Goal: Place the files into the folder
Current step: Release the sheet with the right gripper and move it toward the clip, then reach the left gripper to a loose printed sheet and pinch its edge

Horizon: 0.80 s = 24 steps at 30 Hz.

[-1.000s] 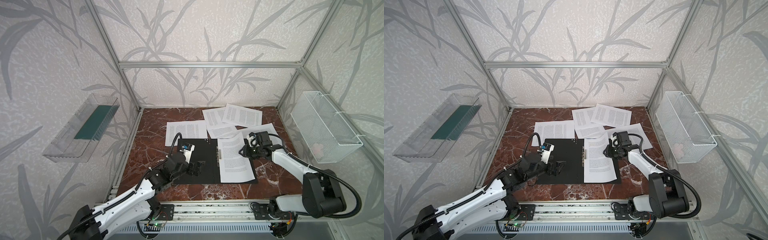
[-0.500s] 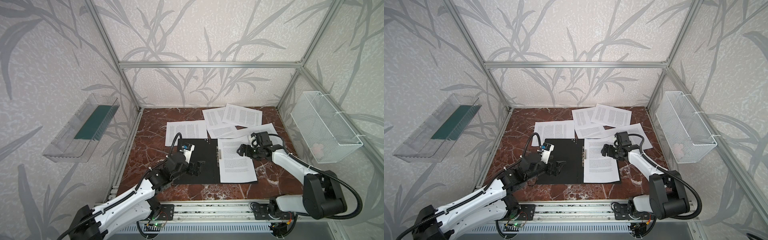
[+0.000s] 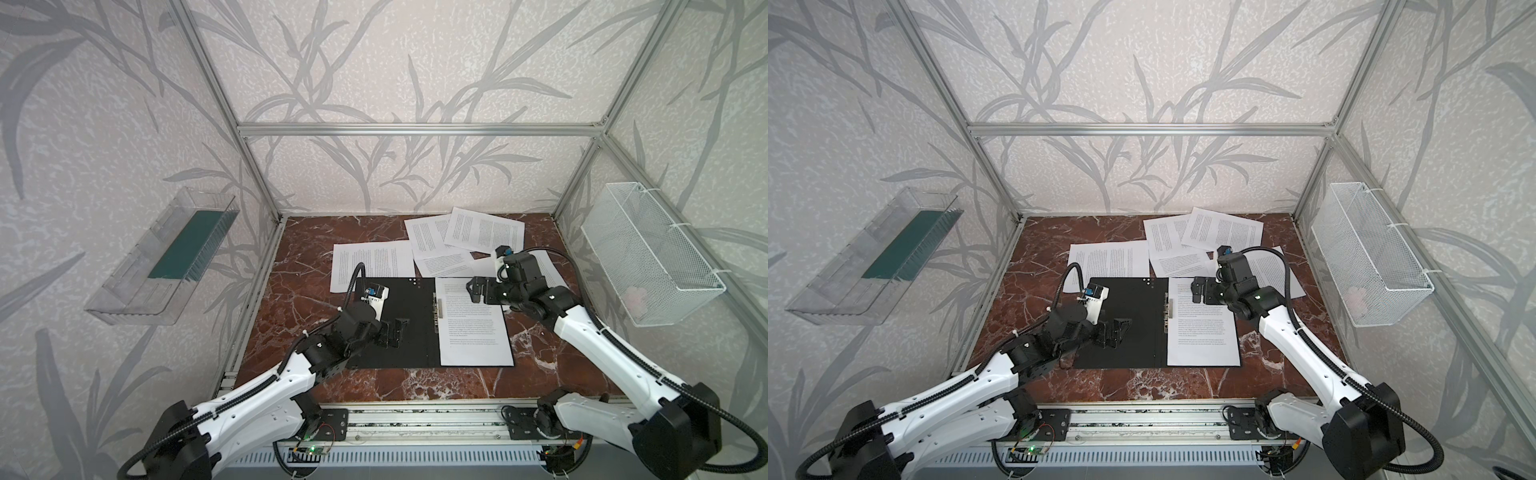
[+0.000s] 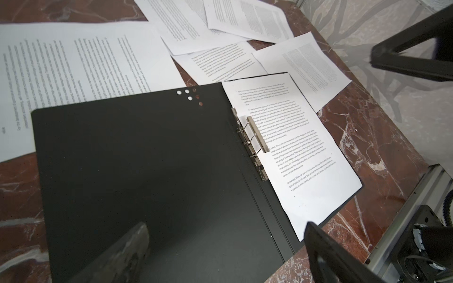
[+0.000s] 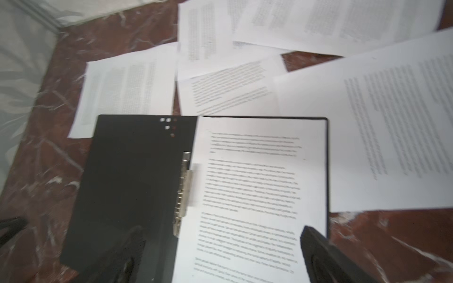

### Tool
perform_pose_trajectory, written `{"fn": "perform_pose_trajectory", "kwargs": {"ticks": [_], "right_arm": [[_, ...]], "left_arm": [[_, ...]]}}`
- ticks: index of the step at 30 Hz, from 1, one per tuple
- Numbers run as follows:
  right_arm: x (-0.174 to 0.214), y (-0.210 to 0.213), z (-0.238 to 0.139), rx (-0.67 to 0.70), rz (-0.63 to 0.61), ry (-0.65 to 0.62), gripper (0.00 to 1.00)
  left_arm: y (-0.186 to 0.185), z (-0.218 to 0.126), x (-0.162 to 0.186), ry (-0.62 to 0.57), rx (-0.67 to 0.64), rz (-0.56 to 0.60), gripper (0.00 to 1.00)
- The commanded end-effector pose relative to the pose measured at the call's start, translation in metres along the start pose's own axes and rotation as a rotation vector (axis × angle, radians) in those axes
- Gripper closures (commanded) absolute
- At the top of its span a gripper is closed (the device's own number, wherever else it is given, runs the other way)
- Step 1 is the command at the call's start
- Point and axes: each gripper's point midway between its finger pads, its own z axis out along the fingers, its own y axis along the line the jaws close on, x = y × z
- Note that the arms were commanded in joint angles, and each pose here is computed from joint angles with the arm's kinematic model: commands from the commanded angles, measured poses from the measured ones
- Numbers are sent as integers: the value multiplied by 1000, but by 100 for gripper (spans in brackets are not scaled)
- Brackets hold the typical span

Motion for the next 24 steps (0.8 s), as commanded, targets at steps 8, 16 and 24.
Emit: {"fn": "perform_pose_trajectory", "kwargs": {"ticks": [8,16,24], "right_arm": [[30,34,22,-191,-89,-19,1],[43,32,31,-192,-109,-49,1],[46,55,27,-325,-93,-45,1]], "left_arm": [[90,14,-50,-67,-216,-490,1],[186,-2,-75,-145,-433,-582,1],[240,14,-58,-55,-453,-689,6]]}}
